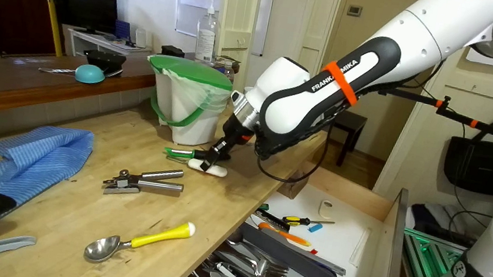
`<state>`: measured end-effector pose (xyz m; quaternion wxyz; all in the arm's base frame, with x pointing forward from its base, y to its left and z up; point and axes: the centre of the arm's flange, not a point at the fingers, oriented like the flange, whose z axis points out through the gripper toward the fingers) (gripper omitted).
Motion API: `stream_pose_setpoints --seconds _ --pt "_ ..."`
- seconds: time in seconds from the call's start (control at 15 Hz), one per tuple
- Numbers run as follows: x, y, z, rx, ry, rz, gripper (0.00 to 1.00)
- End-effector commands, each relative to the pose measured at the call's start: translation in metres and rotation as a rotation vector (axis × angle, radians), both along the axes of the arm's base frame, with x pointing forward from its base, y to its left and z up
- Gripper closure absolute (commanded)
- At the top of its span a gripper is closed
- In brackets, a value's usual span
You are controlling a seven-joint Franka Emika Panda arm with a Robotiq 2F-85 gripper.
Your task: Put the white and silver peeler inside the open drawer.
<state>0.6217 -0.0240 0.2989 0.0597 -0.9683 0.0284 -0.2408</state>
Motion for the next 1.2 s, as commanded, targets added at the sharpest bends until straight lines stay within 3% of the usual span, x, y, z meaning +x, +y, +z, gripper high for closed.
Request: stream_pose_setpoints --seconds 0.0,0.33,0.53,0.67,0.93,1.13 --pt "-0.026 0.012 0.033 0.073 0.062 0.019 0.92" --pt "-0.07 0.016 0.066 0.216 0.174 0.015 0.92" --pt "-0.107 0.002 0.068 0.338 0.288 -0.054 0.92" --pt "-0.139 -0.01 0.07 0.39 0.304 -0.11 0.92" --pt "-0.203 -0.023 0.072 0.399 0.256 -0.206 0.92" --pt "-0.25 -0.016 0.065 0.394 0.266 -0.167 0.92"
